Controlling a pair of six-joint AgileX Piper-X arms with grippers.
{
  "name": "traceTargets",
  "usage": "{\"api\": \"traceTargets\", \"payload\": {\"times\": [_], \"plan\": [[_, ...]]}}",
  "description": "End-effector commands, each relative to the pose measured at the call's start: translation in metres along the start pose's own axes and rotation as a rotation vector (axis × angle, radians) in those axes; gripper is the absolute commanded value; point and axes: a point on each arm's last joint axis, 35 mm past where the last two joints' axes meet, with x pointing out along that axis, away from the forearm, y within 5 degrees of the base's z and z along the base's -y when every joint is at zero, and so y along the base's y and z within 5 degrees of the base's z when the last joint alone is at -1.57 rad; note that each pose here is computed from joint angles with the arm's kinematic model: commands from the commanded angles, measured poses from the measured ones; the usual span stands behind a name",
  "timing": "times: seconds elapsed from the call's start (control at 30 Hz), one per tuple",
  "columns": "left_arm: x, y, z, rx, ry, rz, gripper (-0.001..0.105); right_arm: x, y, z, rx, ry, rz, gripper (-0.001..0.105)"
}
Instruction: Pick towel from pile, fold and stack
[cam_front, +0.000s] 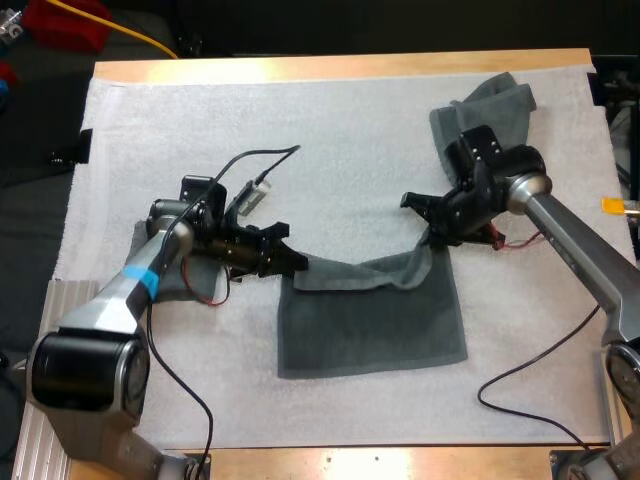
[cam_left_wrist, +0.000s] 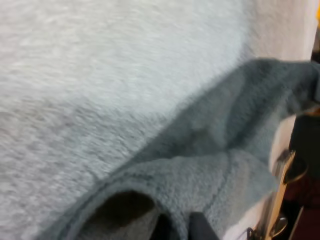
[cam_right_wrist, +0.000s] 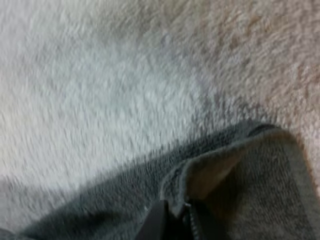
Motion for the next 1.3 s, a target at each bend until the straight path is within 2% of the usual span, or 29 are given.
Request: {"api": "traceTargets", "payload": {"times": [0.0, 0.13, 0.33, 0.5, 0.67, 0.8, 0.83, 0.93, 1.0, 1.27], "plan": [[0.001, 0.002, 0.002, -0.022, 0.006, -0.016, 0.0, 0.0, -0.003, 0.004, 0.042, 0.002, 0.026, 0.002], [0.006, 0.014, 0.009, -0.114, 0.016, -0.014, 0.0, 0.001, -0.011, 0.011, 0.145, -0.016, 0.061, 0.002], [-0.006, 0.017, 0.017, -0.145, -0.032, -0.044, 0.0, 0.002, -0.019, 0.02, 0.218, -0.068, 0.108, 0.002], [-0.019, 0.022, 0.024, -0.136, -0.078, -0.079, 0.016, 0.0, -0.016, 0.027, 0.204, -0.127, 0.136, 0.008], [-0.025, 0.02, 0.03, -0.07, -0.098, -0.14, 0.037, -0.001, -0.013, 0.033, 0.173, -0.186, 0.164, 0.025], [-0.026, 0.018, 0.033, -0.027, -0.114, -0.155, 0.067, -0.002, -0.013, 0.034, 0.14, -0.198, 0.166, 0.05], [-0.026, 0.017, 0.034, -0.015, -0.119, -0.157, 0.07, -0.002, -0.013, 0.034, 0.128, -0.199, 0.165, 0.055], [-0.028, 0.014, 0.036, 0.023, -0.136, -0.165, 0.068, -0.002, -0.013, 0.034, 0.071, -0.201, 0.162, 0.07], [-0.031, 0.009, 0.036, 0.065, -0.154, -0.171, 0.068, -0.002, -0.013, 0.033, 0.025, -0.195, 0.156, 0.073], [-0.058, -0.03, 0.024, 0.279, -0.264, -0.209, 0.068, -0.011, -0.011, 0.029, -0.1, -0.205, 0.141, 0.073]]}}
